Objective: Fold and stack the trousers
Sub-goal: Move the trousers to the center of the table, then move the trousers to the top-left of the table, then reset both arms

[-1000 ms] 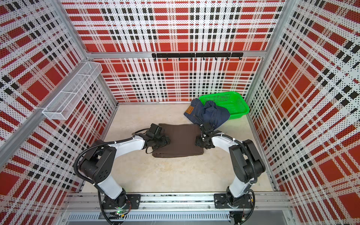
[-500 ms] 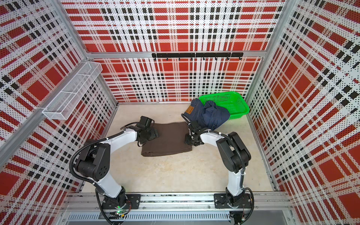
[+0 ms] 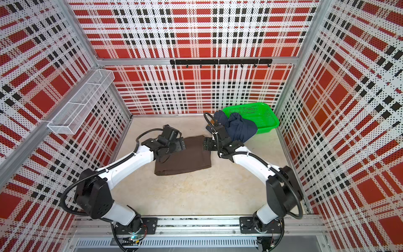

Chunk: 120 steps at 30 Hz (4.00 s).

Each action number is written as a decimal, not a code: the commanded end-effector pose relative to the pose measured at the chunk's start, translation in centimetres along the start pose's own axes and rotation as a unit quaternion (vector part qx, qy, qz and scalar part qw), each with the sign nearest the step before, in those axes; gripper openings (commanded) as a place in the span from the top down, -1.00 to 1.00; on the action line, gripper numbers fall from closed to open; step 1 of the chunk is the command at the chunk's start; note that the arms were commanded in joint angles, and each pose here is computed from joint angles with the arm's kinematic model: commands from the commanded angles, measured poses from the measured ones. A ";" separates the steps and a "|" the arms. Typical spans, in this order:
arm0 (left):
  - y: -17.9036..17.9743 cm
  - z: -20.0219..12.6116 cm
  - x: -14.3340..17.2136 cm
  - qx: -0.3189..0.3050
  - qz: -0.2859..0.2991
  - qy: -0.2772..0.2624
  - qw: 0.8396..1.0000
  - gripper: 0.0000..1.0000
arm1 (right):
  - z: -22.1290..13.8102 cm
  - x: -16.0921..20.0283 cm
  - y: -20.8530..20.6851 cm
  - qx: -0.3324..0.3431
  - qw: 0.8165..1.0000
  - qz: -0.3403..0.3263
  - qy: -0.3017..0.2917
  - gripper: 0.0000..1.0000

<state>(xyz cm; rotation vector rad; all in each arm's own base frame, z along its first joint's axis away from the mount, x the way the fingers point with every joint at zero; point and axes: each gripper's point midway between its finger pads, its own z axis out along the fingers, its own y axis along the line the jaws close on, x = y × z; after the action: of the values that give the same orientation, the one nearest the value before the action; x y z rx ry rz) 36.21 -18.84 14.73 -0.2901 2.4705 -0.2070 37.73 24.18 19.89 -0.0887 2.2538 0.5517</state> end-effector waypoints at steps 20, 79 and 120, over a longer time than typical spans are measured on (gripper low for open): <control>9.8 12.6 2.9 -0.174 0.019 0.108 0.979 -0.99 | -1.6 3.2 -4.0 0.045 0.998 -0.031 -0.041 -0.60; 18.5 -9.5 -12.1 -0.119 -0.148 -0.451 0.872 -0.96 | -13.1 1.8 -24.3 0.340 0.870 -0.028 -0.356 -0.75; 23.9 -3.0 -6.6 -0.134 -0.006 -0.478 0.868 -0.96 | -7.1 1.4 -26.6 0.311 0.892 -0.081 -0.319 -1.00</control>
<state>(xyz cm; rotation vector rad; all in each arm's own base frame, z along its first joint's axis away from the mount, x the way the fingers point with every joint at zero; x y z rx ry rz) 34.86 6.53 17.71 -0.4705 1.4084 0.2888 37.94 -2.47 12.70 0.1956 1.6699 -0.2433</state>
